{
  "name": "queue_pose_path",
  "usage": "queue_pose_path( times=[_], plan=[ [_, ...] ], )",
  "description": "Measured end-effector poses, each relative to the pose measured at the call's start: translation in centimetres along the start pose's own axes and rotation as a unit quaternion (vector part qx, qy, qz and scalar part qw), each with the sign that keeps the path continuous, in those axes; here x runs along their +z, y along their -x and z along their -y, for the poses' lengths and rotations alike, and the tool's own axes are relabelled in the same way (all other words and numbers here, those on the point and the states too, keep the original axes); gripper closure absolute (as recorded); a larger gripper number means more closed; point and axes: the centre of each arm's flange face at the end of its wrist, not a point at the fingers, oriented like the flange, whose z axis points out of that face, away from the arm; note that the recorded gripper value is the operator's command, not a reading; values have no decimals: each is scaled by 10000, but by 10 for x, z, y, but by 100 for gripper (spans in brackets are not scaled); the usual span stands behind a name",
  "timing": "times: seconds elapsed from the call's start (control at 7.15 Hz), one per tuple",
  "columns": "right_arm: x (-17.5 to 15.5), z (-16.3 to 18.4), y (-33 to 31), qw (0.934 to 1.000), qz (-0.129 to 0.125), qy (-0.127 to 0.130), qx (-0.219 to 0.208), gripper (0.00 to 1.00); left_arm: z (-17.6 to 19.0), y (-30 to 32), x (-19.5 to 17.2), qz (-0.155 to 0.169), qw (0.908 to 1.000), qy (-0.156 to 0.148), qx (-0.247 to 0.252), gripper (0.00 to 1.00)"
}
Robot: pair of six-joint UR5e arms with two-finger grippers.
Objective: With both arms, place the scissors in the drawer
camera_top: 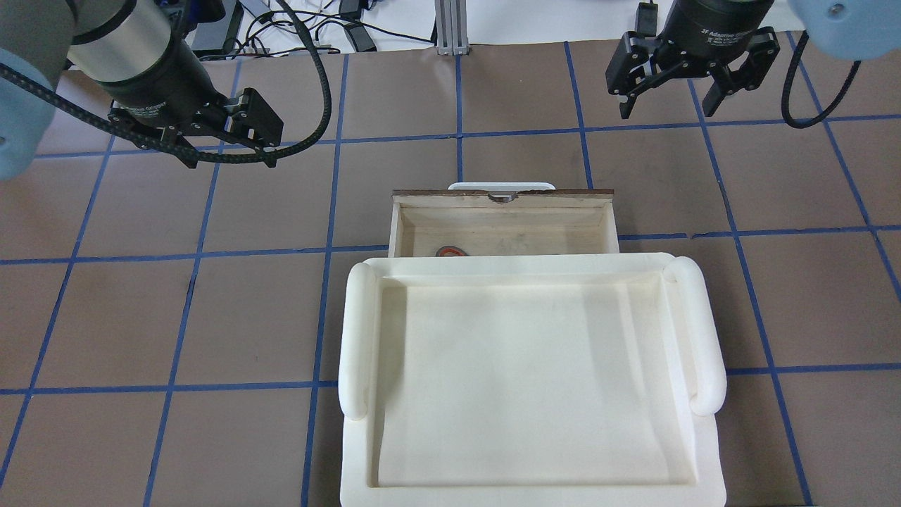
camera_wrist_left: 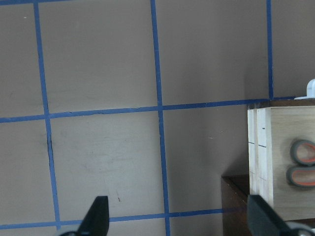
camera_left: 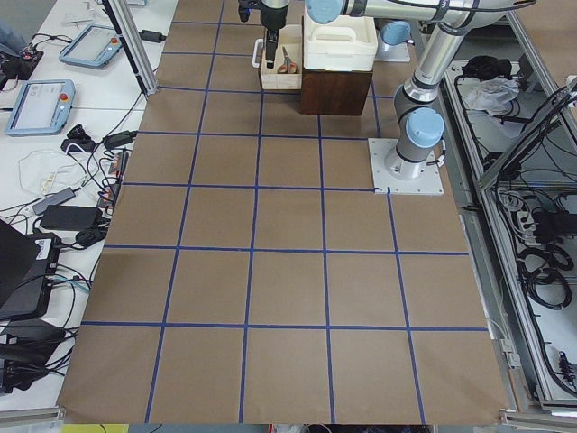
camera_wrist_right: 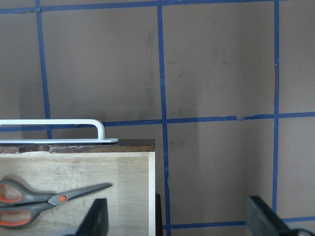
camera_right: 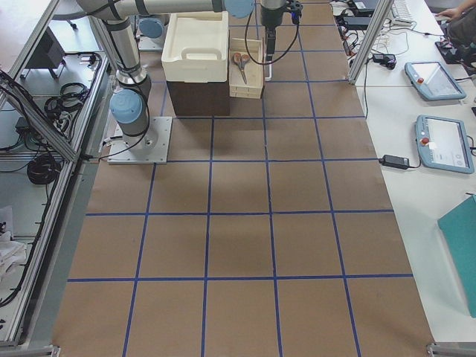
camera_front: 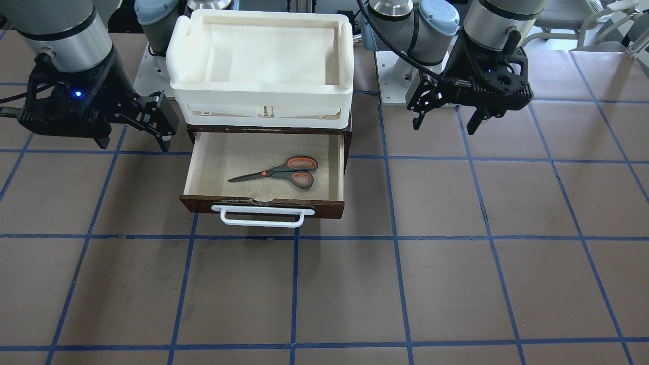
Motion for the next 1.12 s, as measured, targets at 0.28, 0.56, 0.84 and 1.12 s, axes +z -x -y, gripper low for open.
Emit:
queue_pose_path(
  times=[0.28,0.56,0.84,1.12],
  plan=[
    [1,0,0,10000,-18,25,-2,0,-1,2,-4,12,10000,-49,-15,0],
    [4,-2,-1,9999,-27,148,0,0,1,6,-11,27,9999,-116,-57,0],
    [5,-2,-1,9998,-32,185,2,0,1,9,-12,27,9999,-93,-88,0],
    [5,-2,-1,9998,-29,185,6,0,1,10,-12,21,9999,-87,-98,0]
  ],
)
